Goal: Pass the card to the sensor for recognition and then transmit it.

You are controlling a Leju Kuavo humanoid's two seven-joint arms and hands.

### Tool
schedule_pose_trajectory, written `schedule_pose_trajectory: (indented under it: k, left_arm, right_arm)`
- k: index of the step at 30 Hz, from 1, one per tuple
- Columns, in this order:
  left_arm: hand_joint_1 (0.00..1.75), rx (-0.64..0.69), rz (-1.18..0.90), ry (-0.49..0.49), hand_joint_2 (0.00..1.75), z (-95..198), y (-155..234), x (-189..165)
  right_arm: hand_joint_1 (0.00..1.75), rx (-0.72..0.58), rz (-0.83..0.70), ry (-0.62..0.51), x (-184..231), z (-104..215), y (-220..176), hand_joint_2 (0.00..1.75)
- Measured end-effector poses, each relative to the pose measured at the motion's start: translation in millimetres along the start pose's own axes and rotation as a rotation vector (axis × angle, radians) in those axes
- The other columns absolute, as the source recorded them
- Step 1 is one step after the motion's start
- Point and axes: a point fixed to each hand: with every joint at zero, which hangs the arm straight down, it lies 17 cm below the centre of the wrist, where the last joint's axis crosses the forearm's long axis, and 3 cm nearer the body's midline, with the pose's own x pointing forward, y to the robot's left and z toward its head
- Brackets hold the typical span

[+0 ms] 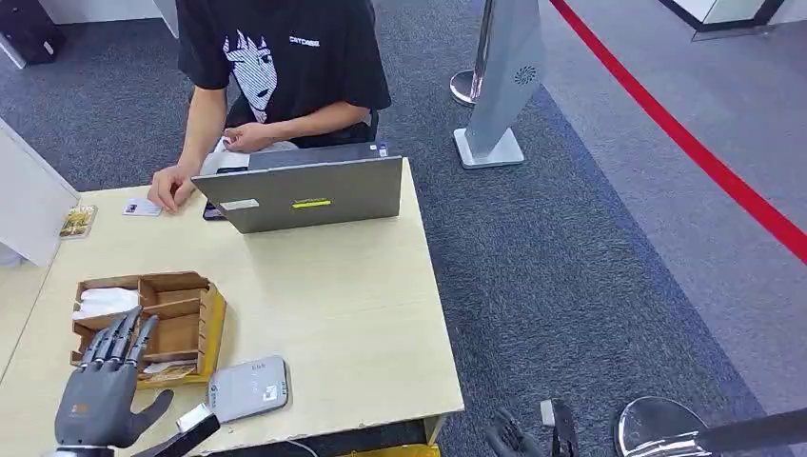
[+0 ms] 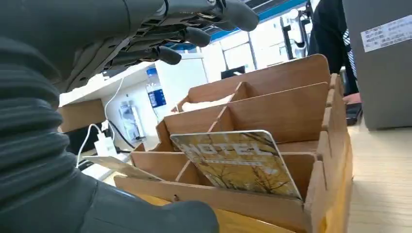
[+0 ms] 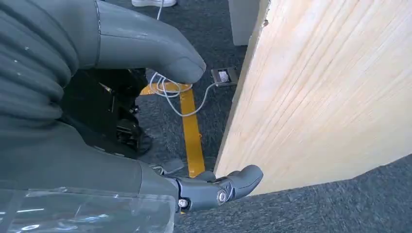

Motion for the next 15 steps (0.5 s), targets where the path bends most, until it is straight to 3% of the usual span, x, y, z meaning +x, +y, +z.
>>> schedule_pose_trajectory:
  k: [5,6,15]
  left_arm:
    - [0.0,-0.017,0.01,-0.015,1.75,0.3,-5.9,5.9]
    - [1.75,-0.02,0.011,-0.017,1.75,0.6,-7.1,6.8]
    - [1.75,-0.034,0.027,-0.022,1.75,1.8,-11.4,9.6]
  right_arm:
    - [0.0,0.001,0.0,-0.001,0.5,-0.4,0.4,1.75]
    - [0.0,0.001,0.0,-0.001,0.6,-0.5,0.5,1.75]
    - [0.0,0.001,-0.001,-0.003,1.3,-0.7,0.6,1.75]
